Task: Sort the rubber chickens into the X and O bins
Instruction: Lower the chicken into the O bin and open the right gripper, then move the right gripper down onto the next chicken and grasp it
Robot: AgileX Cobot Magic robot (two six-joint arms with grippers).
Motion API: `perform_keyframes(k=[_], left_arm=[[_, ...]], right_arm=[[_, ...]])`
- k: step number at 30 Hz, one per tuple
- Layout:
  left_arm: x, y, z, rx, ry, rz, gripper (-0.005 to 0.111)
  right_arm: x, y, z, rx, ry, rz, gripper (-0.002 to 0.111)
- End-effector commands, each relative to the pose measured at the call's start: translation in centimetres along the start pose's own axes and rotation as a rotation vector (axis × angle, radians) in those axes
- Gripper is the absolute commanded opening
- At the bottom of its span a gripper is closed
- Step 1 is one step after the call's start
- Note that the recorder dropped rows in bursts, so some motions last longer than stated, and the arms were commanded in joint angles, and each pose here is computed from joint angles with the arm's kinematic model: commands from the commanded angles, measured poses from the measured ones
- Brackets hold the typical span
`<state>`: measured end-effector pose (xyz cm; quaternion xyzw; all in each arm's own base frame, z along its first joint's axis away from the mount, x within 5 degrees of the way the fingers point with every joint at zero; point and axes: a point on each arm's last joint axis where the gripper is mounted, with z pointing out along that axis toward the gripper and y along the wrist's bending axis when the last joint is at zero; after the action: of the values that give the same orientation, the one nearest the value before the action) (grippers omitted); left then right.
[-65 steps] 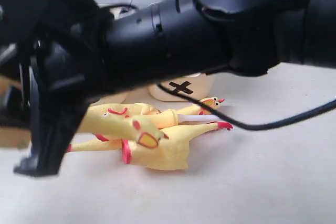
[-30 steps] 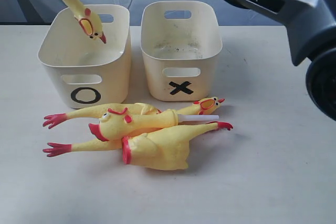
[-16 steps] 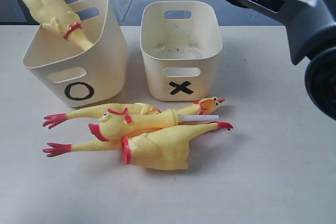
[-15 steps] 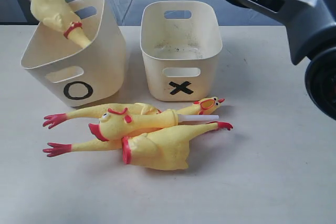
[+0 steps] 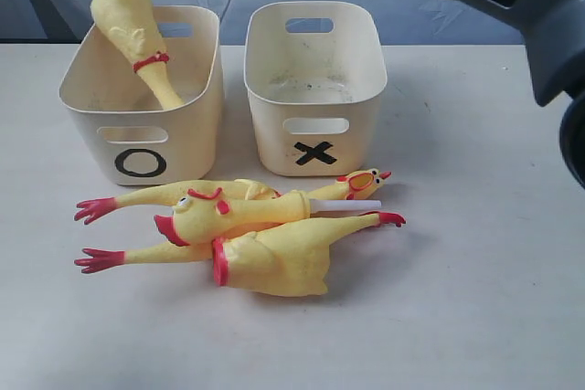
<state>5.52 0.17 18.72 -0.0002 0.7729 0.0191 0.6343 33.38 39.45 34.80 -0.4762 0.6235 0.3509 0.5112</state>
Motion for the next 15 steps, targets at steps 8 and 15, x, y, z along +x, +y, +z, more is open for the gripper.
perform_keyframes(k=[8,15], left_arm=[[-0.2,0.0,-0.1,0.006,-0.014,-0.008,0.000],[-0.2,0.0,-0.1,0.006,-0.014,-0.008,0.000]], right_arm=[[11.4,0.5,-3.5,-0.039,1.075,-0.017,0.060],[15.2,2.0,-3.9,-0.134,1.183,0.017,0.050]])
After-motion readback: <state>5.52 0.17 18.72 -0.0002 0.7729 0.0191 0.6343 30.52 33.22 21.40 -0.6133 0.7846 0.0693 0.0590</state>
